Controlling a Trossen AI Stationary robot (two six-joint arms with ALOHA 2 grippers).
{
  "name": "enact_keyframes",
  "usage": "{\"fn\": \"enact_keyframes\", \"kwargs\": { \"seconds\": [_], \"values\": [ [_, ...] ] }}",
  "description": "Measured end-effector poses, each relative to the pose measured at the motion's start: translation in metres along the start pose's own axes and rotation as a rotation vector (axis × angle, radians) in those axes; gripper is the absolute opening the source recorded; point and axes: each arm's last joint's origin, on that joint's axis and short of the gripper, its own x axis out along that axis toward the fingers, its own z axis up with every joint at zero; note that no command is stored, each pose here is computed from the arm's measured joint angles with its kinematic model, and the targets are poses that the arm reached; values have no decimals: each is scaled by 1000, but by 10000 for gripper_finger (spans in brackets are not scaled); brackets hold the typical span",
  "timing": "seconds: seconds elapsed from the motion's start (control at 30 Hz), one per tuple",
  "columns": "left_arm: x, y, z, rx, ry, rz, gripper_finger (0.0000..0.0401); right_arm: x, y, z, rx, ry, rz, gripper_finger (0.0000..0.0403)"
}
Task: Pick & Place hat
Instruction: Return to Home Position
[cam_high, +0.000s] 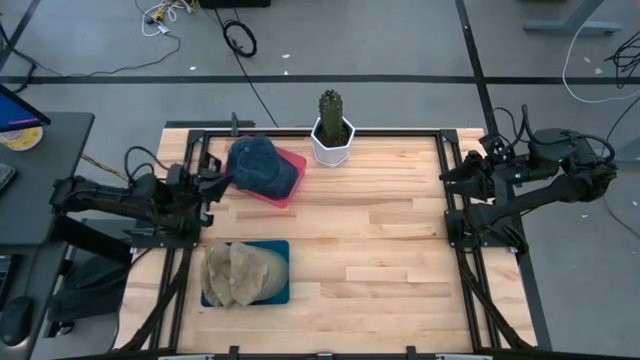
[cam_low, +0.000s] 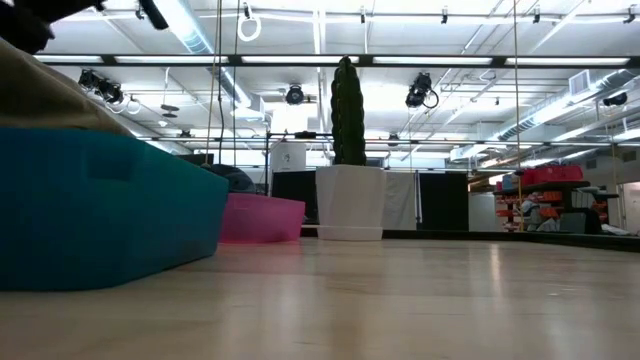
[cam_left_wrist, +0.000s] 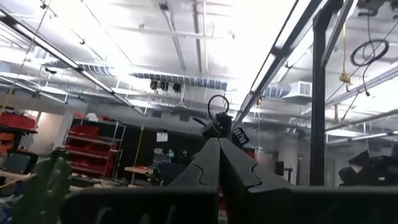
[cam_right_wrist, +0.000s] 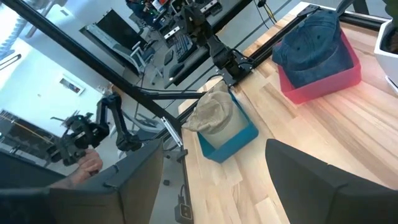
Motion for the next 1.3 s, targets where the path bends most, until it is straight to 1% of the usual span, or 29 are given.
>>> {"fn": "enact_keyframes", "kwargs": {
  "seconds": [0.3, 0.53, 0.93, 1.07, 1.3],
  "values": [
    [-40, 10, -7, -13, -53, -3, 2, 0, 0, 0, 0, 4, -4, 283],
    [-59, 16, -16, -17, -69, -4, 2, 0, -1, -1, 5, 5, -5, 283],
    [-73, 20, -25, 11, 84, 6, 2, 0, -1, -1, 51, 5, -6, 283],
    [-73, 20, -28, 6, 114, 4, 2, 0, 0, 0, 57, 5, -6, 283],
    [-75, 21, -41, 10, 242, 7, 2, 1, 0, -1, 74, 7, -8, 283]
  ]
}}
